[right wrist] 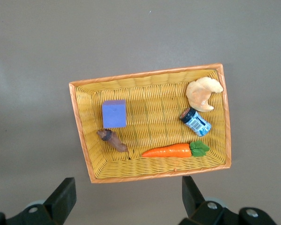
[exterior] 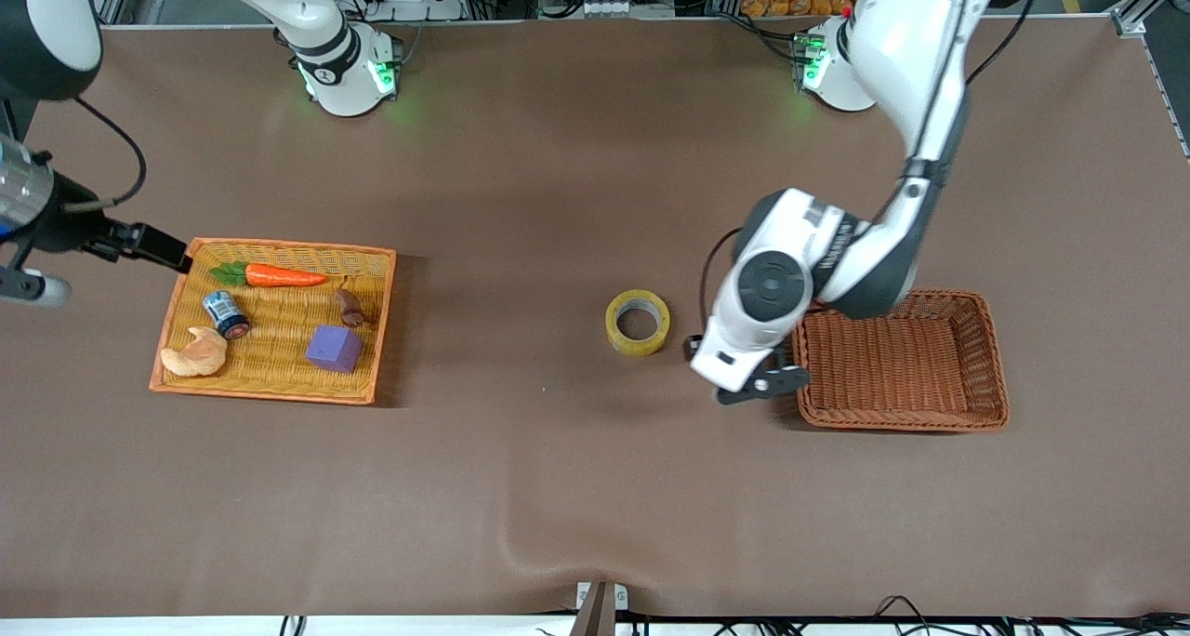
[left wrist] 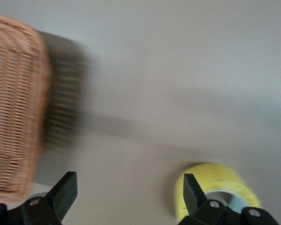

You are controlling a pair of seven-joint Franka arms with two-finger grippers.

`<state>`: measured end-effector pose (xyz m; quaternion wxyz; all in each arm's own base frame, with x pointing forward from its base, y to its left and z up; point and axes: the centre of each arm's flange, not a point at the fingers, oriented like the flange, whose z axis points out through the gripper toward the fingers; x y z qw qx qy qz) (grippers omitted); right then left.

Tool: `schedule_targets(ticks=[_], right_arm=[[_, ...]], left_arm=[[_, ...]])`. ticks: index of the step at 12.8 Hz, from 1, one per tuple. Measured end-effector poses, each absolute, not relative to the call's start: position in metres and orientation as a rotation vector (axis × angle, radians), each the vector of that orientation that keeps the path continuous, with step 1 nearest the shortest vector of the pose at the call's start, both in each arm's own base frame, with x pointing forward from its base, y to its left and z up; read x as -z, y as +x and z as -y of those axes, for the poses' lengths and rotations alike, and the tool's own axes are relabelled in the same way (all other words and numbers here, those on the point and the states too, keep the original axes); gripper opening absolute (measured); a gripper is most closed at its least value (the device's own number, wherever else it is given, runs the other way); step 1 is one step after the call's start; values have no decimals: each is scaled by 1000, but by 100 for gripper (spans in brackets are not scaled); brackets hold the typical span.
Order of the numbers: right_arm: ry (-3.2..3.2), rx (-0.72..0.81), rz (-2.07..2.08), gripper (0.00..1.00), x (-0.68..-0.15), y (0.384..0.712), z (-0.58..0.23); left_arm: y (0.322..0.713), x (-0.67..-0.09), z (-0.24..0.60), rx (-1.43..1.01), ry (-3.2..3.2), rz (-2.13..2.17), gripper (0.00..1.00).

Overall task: Transfer tape with both arms
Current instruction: 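Grasp the tape rim with the left gripper while the right gripper withdraws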

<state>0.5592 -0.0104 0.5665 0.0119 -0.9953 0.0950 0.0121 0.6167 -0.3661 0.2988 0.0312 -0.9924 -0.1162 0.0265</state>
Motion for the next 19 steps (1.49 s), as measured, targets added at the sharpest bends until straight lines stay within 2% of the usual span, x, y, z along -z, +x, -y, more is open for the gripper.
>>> schedule_targets(ticks=[2, 4, 8, 15, 16, 19], right_arm=[[-3084, -45, -331, 100, -571, 524, 27], [-3077, -36, -350, 100, -583, 511, 35], [-3084, 27, -362, 100, -600, 529, 39], [-3098, 60, -130, 100, -611, 542, 70], [-3099, 69, -126, 100, -614, 543, 71], [-3095, 76, -180, 100, -617, 544, 74]], left_arm=[[600, -281, 396, -86, -3043, 429, 100], [579, -261, 424, -110, -3011, 486, 100], [552, -222, 451, -159, -2970, 476, 100], [547, -179, 444, -218, -2922, 475, 100], [547, -179, 444, -218, -2921, 479, 93], [551, -183, 445, -203, -2922, 515, 56]])
